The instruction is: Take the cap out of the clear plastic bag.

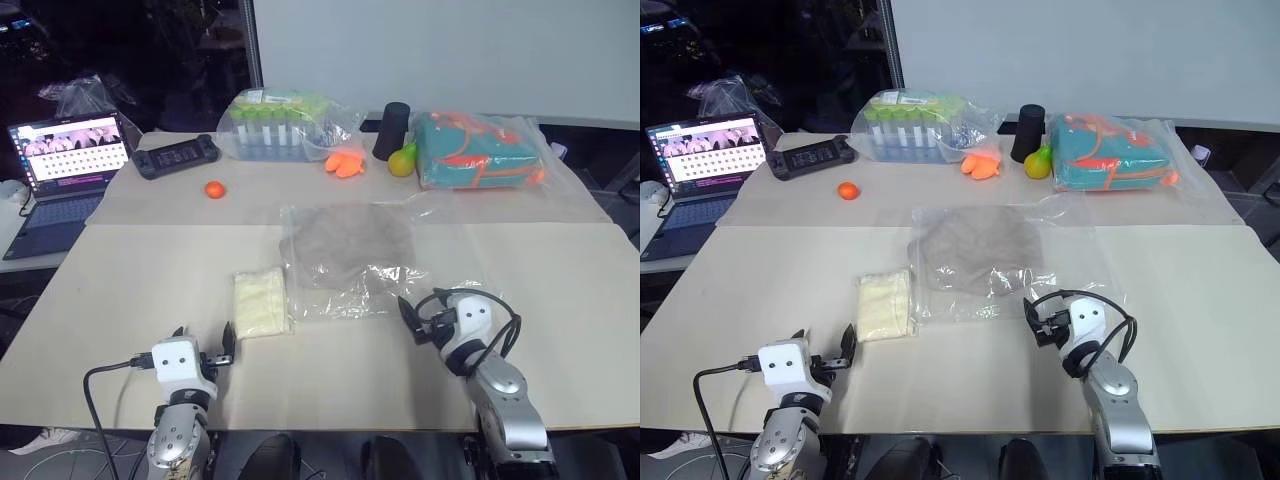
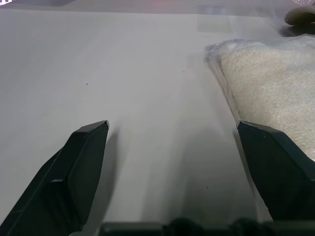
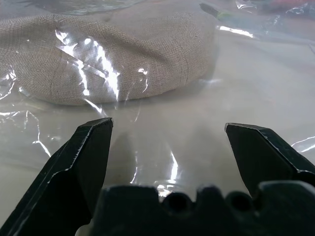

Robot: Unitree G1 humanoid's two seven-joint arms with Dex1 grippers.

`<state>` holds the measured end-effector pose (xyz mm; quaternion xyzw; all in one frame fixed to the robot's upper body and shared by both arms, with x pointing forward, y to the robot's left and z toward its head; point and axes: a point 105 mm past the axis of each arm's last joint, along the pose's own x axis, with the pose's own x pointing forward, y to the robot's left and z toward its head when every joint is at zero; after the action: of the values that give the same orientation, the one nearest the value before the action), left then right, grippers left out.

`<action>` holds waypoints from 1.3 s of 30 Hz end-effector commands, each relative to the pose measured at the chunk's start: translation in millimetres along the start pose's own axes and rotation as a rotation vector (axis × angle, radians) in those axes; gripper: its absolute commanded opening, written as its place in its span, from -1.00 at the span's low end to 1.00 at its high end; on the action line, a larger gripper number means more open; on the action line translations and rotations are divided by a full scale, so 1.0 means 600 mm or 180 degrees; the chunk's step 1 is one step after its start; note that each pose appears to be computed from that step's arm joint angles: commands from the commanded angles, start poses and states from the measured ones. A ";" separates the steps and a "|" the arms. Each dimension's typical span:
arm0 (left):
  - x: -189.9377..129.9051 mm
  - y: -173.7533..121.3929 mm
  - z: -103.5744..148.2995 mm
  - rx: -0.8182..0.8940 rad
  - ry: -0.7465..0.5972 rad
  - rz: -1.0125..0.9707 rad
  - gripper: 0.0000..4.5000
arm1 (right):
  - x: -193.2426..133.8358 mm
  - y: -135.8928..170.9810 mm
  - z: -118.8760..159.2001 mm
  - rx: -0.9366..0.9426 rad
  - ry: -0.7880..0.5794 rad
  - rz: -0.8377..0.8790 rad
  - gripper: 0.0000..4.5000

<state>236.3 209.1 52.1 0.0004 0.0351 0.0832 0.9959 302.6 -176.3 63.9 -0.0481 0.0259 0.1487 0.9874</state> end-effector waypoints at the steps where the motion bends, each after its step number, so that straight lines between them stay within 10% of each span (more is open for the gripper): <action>1: -0.003 0.017 -0.004 -0.0003 0.0050 0.0083 1.00 | -0.007 -0.002 -0.031 0.0111 0.0169 -0.0032 0.97; 15: 0.033 0.069 0.128 0.1243 -0.0746 -0.0054 1.00 | 0.047 -0.147 0.086 -0.0284 -0.0238 -0.0224 0.97; 22: 0.057 0.023 0.180 0.0869 -0.0707 -0.1071 1.00 | 0.059 -0.057 0.156 -0.0389 0.0031 0.1443 0.97; 39: 0.038 -0.002 0.140 0.0678 0.0336 -0.2128 1.00 | -0.011 0.031 0.227 -0.0830 0.0451 0.2749 0.97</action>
<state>262.9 218.3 121.2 0.0857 0.1130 -0.2421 0.9598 304.8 -152.3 176.7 -0.1534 0.1165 0.5186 0.8330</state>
